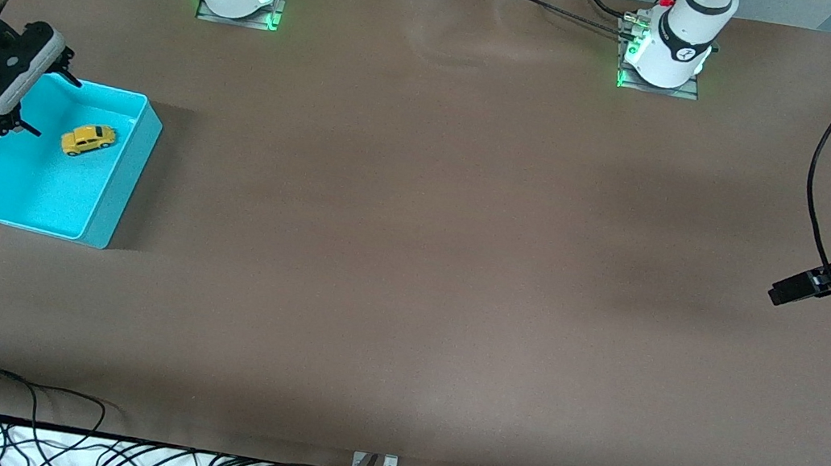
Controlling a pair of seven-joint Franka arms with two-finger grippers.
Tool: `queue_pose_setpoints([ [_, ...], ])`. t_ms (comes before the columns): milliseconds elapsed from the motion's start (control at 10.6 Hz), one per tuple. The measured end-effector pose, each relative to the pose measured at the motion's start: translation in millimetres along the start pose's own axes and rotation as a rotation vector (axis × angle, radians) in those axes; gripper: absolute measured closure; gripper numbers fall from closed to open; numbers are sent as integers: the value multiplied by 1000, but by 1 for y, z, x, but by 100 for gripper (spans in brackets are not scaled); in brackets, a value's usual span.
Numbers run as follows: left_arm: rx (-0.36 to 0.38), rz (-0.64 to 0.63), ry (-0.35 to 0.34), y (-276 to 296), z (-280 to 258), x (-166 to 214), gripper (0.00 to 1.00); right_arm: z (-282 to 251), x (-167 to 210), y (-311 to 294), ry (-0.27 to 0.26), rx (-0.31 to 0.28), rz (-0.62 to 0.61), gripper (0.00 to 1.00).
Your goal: Wind up and store yellow beetle car
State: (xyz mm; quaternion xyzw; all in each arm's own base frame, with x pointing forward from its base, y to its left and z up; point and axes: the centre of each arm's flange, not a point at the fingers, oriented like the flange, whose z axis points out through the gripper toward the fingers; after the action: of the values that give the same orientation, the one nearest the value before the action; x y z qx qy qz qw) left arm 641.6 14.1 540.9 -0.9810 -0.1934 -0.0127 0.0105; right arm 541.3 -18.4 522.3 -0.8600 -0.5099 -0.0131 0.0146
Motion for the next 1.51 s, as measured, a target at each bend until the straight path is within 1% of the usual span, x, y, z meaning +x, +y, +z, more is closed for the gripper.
queue_pose_setpoints([
  [189,0,0,0,0,0,0,0,-15,17,-7,17,-25,267,0],
  [472,0,0,0,0,0,0,0,-27,39,-18,41,-35,628,0],
  [567,0,0,0,0,0,0,0,-32,46,-22,48,-33,731,0],
  [661,0,0,0,0,0,0,0,-36,50,-25,46,-26,789,0],
  [850,0,0,0,0,0,0,0,-44,48,-24,41,-13,844,0],
  [1039,0,0,0,0,0,0,0,-59,53,-17,21,10,894,0],
  [1228,0,0,0,0,0,0,0,-61,62,-13,4,12,900,0],
  [1512,0,0,0,0,0,0,0,-58,59,-9,-12,2,912,0],
])
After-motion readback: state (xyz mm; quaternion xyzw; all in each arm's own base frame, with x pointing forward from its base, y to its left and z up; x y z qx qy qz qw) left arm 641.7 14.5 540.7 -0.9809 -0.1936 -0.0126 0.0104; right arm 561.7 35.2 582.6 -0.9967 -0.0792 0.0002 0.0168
